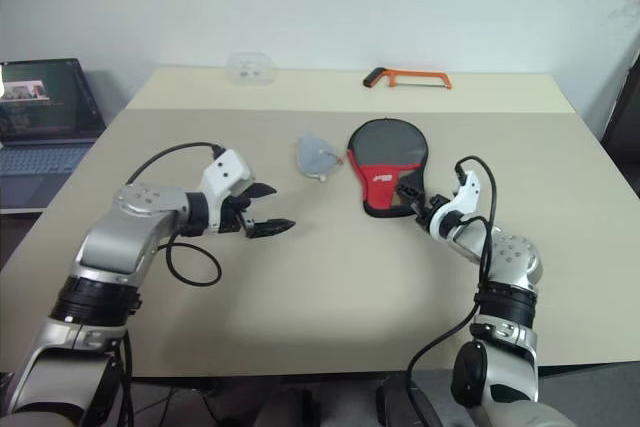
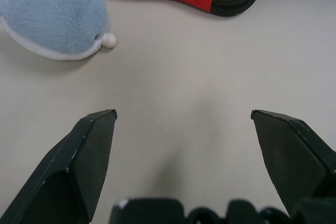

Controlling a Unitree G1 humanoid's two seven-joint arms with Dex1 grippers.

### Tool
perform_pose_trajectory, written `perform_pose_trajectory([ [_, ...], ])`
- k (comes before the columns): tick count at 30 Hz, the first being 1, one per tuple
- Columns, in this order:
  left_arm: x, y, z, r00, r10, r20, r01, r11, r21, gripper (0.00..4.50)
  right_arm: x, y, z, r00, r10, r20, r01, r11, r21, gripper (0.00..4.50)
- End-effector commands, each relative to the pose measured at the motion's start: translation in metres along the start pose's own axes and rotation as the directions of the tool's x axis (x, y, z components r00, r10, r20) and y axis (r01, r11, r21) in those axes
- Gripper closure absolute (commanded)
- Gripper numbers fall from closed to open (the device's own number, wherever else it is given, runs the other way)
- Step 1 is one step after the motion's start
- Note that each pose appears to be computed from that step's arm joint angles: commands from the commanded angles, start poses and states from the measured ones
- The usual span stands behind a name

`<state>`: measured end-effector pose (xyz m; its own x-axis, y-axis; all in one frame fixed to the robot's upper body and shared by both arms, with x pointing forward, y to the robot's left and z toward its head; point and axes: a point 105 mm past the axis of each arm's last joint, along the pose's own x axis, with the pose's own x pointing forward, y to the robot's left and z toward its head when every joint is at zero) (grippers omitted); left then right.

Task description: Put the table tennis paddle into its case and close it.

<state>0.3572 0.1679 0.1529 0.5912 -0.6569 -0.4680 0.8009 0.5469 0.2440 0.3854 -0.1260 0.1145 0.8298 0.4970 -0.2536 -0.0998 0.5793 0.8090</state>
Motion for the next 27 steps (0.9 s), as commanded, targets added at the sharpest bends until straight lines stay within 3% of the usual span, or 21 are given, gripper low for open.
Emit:
perform_pose_trajectory([
  [1, -0.005, 0.001, 0.014, 0.999, 0.015, 0.038, -0.017, 0.999, 0.046, 0.02, 0.007, 0.016, -0.006, 0.999, 0.045, -0.026, -0.045, 0.999, -0.016, 0.0],
  [5, -0.003, 0.001, 0.015, 0.999, 0.014, 0.04, -0.016, 0.999, 0.051, 0.02, 0.013, 0.012, -0.006, 0.999, 0.03, -0.02, -0.03, 1.0, -0.003, 0.0],
  [8, -0.003, 0.002, 0.017, 0.999, 0.014, 0.043, -0.017, 0.998, 0.057, 0.0, 0.019, 0.005, -0.005, 1.0, -0.002, -0.012, 0.002, 1.0, 0.004, 0.6],
  [19, -0.002, 0.003, 0.017, 0.999, 0.019, 0.045, -0.022, 0.998, 0.067, 0.0, 0.016, -0.013, -0.002, 0.997, -0.071, 0.01, 0.071, 0.997, 0.012, 4.37],
  [27, 0.001, 0.004, 0.016, 0.999, 0.012, 0.042, -0.015, 0.997, 0.073, 0.0, -0.014, -0.023, -0.041, 0.981, -0.065, -0.182, 0.058, 0.997, -0.043, 4.5],
])
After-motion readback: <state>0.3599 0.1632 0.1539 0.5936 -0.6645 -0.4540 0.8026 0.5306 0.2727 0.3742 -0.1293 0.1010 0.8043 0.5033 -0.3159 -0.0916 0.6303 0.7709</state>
